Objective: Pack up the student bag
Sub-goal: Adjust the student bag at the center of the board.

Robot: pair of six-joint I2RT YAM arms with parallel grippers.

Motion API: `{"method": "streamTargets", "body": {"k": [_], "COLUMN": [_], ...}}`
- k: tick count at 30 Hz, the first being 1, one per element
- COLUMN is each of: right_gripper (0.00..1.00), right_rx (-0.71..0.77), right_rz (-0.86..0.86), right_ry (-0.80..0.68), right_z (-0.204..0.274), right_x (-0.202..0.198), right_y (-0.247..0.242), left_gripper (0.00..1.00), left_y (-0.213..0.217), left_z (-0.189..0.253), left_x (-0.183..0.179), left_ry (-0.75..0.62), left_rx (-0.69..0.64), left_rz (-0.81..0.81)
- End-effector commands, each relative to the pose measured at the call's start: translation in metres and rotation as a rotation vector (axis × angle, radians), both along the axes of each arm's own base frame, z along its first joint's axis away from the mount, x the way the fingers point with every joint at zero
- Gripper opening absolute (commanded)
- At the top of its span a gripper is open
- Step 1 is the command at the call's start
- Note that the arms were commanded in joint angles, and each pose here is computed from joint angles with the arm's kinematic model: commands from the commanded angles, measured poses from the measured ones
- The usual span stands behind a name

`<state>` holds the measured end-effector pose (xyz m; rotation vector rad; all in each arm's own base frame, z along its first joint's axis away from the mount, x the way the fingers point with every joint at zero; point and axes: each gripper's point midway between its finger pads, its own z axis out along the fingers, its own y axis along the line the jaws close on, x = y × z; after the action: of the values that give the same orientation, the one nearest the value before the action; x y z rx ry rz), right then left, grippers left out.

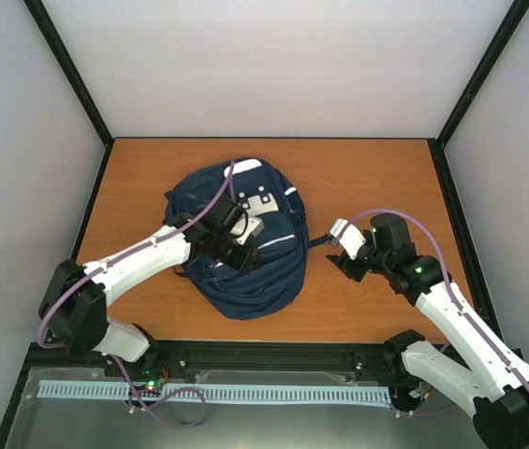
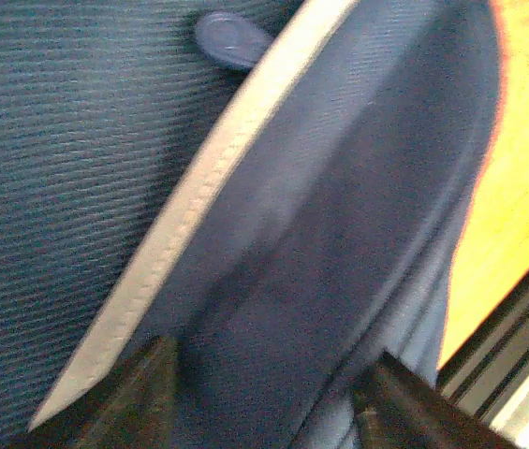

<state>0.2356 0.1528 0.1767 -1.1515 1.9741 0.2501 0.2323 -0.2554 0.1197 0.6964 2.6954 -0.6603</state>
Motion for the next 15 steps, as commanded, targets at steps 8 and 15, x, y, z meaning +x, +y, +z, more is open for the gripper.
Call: {"method": "streamTargets", "body": {"k": [8,15], "right_gripper": [0.55,0.56], "right_rx": [0.003,0.000], "right_rz": [0.006,0.015], "right_ry": [0.009,0.007], "right_z": [-0.001,-0.001], "right_x": [0.002,0.000], "right_y": [0.001,0.001], "left_gripper": [0.93,1.00], "left_y": [0.038,0.135], "left_z": [0.095,0.089], "left_x": [0.036,0.099], "left_ry": [-0.270,-0.246], "left_rx": [-0.016,0.056], "left_rz": [0.274,0.812]}}
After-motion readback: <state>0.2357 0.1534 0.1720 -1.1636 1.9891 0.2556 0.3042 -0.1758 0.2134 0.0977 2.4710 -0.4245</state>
